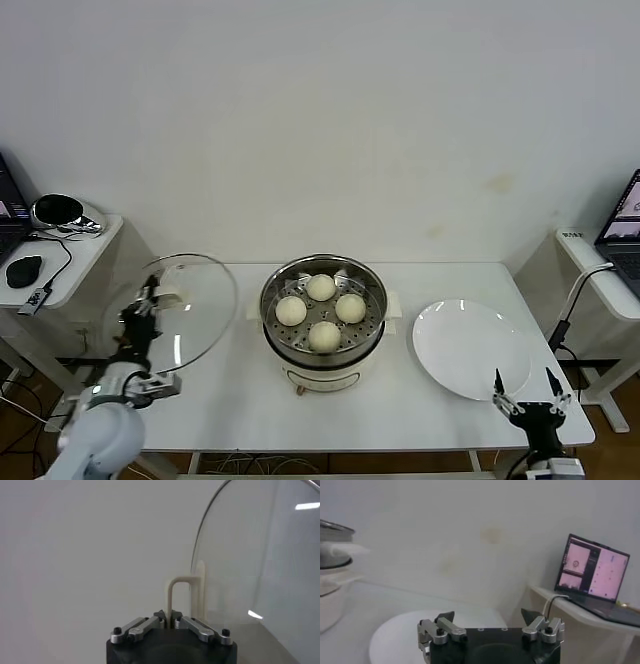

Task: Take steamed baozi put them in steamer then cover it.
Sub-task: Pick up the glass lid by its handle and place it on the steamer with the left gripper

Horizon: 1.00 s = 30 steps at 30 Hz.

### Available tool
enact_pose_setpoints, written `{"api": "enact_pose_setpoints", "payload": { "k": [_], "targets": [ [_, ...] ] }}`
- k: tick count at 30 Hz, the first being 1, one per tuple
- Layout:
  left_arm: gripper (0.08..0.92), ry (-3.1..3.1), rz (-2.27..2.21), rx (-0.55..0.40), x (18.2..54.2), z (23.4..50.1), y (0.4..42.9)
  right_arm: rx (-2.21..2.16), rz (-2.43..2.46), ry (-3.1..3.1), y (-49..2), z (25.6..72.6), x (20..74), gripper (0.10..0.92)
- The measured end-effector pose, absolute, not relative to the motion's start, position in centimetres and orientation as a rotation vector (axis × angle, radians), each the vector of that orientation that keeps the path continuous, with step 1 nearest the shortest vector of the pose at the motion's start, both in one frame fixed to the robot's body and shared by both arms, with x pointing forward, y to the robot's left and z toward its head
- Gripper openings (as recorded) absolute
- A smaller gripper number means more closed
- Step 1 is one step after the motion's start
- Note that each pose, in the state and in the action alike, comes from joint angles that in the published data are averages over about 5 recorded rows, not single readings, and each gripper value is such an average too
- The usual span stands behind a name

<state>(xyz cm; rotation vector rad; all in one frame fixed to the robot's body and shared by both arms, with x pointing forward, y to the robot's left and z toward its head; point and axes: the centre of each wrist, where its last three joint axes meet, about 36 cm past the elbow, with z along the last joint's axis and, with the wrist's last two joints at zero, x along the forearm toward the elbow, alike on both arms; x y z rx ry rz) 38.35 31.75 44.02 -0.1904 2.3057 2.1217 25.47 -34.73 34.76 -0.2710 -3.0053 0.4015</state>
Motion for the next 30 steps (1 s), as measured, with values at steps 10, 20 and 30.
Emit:
{"api": "enact_pose_setpoints", "payload": {
  "k": [10, 20, 30],
  "targets": [
    [0.136, 2.352, 2.058, -0.075, 40.6, 46.2, 22.5, -0.292, 0.452, -2.988, -33.1, 34.0, 26.6, 0.823],
    [0.136, 2.33, 2.09, 0.006, 42.5, 47.1, 13.7, -0.291, 0.493, -2.969, -32.7, 33.4, 26.8, 0.823],
    [0.136, 2.296, 2.103, 0.064, 43.3, 46.7, 7.0, -0.283, 0.511, -2.958, -32.6, 32.9, 26.6, 0.823]
  ]
}}
